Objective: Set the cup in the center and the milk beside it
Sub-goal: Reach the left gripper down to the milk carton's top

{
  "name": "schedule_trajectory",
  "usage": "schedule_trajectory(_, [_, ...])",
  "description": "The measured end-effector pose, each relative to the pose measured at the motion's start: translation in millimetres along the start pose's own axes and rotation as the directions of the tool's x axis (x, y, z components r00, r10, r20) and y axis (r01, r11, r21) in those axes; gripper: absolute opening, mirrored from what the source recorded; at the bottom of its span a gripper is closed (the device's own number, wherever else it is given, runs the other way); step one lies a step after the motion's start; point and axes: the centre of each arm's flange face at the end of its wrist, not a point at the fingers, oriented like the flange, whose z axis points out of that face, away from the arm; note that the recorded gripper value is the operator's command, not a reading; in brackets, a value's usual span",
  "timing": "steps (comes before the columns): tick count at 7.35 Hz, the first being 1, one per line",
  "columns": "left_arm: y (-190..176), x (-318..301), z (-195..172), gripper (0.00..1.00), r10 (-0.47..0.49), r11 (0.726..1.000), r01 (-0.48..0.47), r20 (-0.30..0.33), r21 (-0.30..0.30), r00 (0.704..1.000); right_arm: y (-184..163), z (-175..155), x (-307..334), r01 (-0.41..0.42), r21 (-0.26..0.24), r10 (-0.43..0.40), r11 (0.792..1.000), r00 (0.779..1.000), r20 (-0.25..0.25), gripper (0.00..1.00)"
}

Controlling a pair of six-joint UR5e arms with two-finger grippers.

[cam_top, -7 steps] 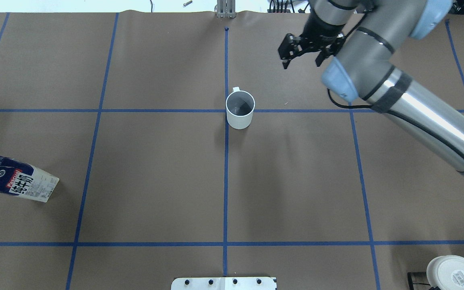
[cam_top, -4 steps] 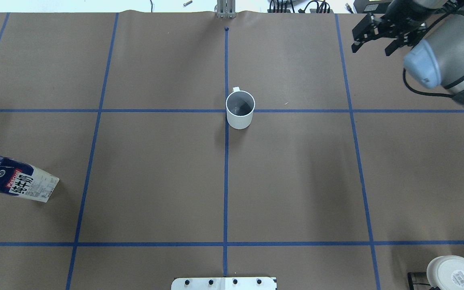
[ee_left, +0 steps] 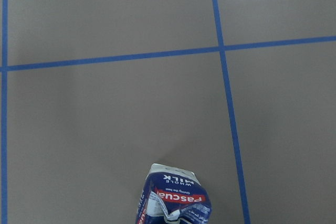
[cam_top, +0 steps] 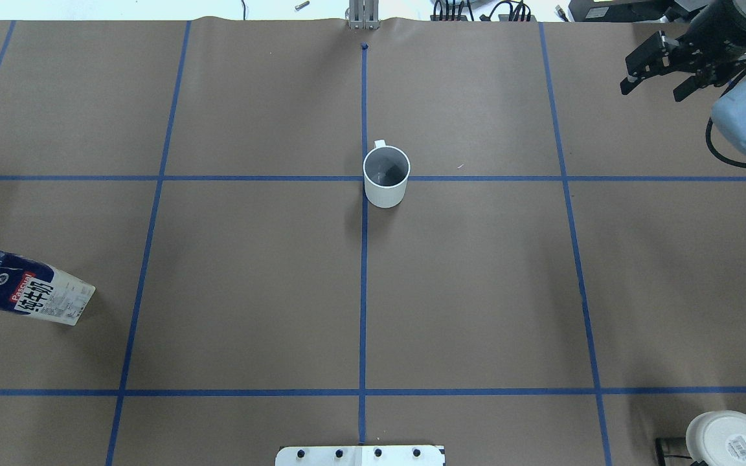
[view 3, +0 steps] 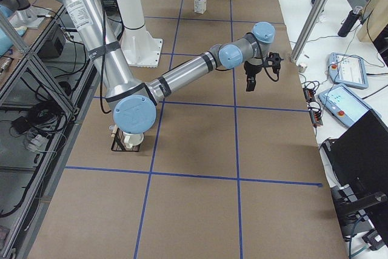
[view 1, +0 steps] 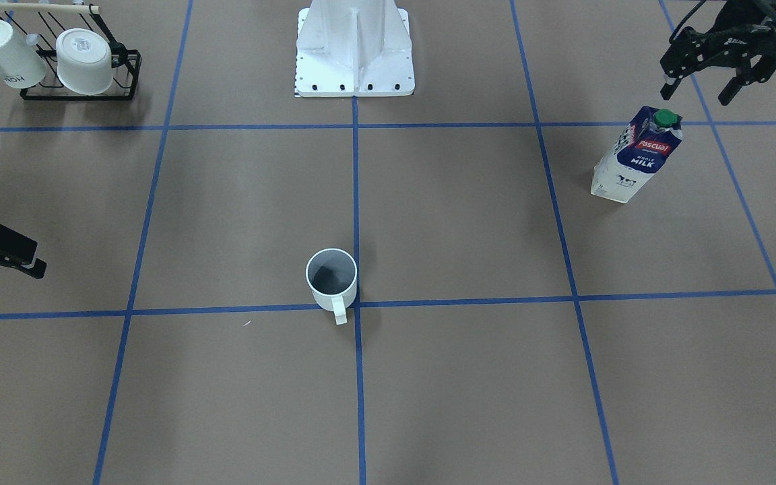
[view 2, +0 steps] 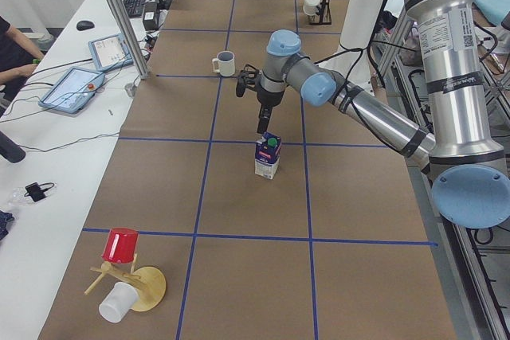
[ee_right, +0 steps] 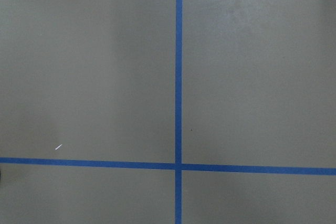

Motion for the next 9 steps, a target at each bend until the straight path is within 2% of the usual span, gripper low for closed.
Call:
schedule_trajectory(3, [10,11,30,0.98,0.057,0.998,-0.057,0.026,-0.016,0.998,2,2,4,-0.005,-0.004,0.005,1.0,1.0,-0.004,1.0])
schedule_trajectory(6, [8,-2,62,0.98,0.171,0.985,-0.17,0.037,-0.035,0.985,4,6,3,-0.004,-0.011,0.004,1.0,1.0,-0.005,1.0])
schedule_trajectory(9, [7,-9,78,0.98,0.195,0.98,-0.194,0.033,-0.04,0.98,5,10,2,-0.001,-0.016,0.001,1.0,1.0,-0.007,1.0])
